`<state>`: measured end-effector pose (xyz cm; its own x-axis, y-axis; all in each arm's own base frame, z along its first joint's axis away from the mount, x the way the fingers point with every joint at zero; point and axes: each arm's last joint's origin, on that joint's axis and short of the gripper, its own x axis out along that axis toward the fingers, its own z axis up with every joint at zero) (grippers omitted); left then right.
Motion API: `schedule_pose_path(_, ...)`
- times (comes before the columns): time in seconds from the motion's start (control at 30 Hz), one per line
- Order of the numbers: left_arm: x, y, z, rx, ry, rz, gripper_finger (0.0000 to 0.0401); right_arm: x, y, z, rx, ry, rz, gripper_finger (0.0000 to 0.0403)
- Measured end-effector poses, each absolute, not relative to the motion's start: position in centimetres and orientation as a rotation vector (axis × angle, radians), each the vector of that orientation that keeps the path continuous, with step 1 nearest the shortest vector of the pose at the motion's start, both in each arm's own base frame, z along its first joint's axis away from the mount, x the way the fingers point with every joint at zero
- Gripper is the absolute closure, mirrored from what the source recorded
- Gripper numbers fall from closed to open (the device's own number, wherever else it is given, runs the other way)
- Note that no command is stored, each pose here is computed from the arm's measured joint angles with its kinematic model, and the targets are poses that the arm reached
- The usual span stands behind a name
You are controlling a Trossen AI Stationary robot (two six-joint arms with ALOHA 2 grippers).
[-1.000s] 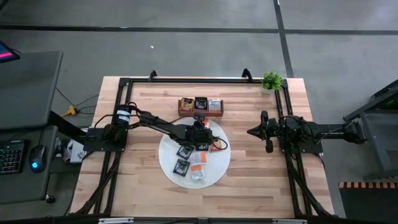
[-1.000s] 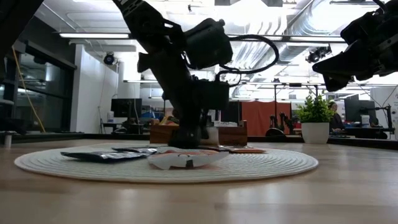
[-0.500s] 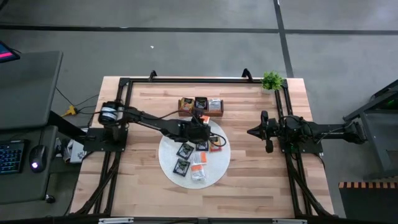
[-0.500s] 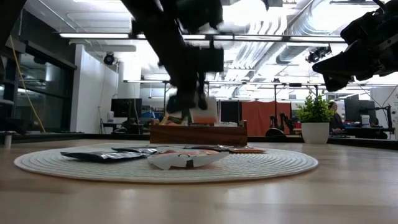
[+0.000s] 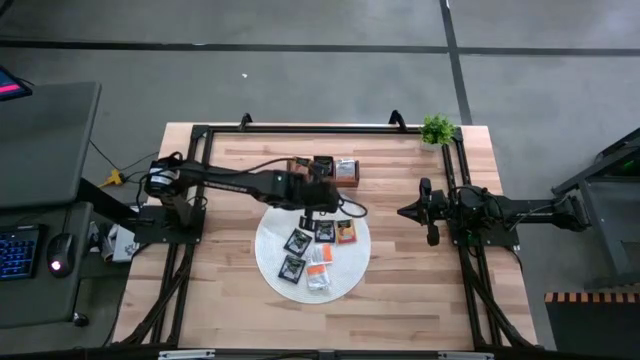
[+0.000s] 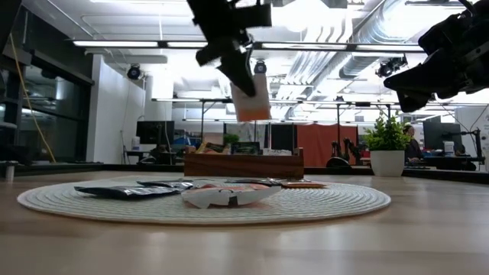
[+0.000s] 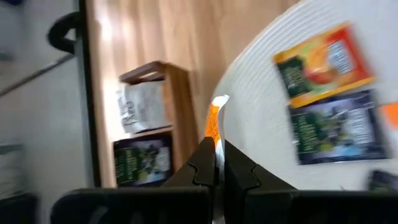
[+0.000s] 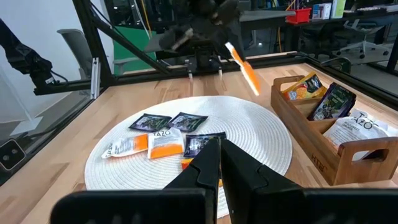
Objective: Pick & Place Tea
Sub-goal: Put the white tea bag into the right section of the wooden organizer
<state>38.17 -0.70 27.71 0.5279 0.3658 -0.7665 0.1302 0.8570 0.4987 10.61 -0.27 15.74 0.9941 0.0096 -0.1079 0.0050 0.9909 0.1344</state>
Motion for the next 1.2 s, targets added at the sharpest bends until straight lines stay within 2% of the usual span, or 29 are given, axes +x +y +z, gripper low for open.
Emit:
schedule_pose_path(0.17,38.1,-0.2,29.3,0.424,1.018,0.089,0.0401,10.6,-0.3,15.7,0.135,0.109,0.002,0.0391)
schedule_pose_path(0.43,37.8,0.0,29.4,0.208,1.044,-0.029,0.0401,10.6,-0.3,15.7,0.135,0.109,0.002,0.0391)
schedule_pose_path(0.73,37.9,1.7,29.5,0.188,1.023,0.023,0.0401,10.6,-0.3,15.7,0.135,0.109,0.002,0.0391)
schedule_pose_path(1.1,39.7,5.9,27.9,0.120,1.007,0.045,0.0401,10.6,-0.3,15.7,0.135,0.109,0.002,0.0391)
schedule_pose_path(1.2,41.0,7.3,28.6,0.106,0.974,0.071,0.0401,10.6,-0.3,15.7,0.135,0.109,0.002,0.0391)
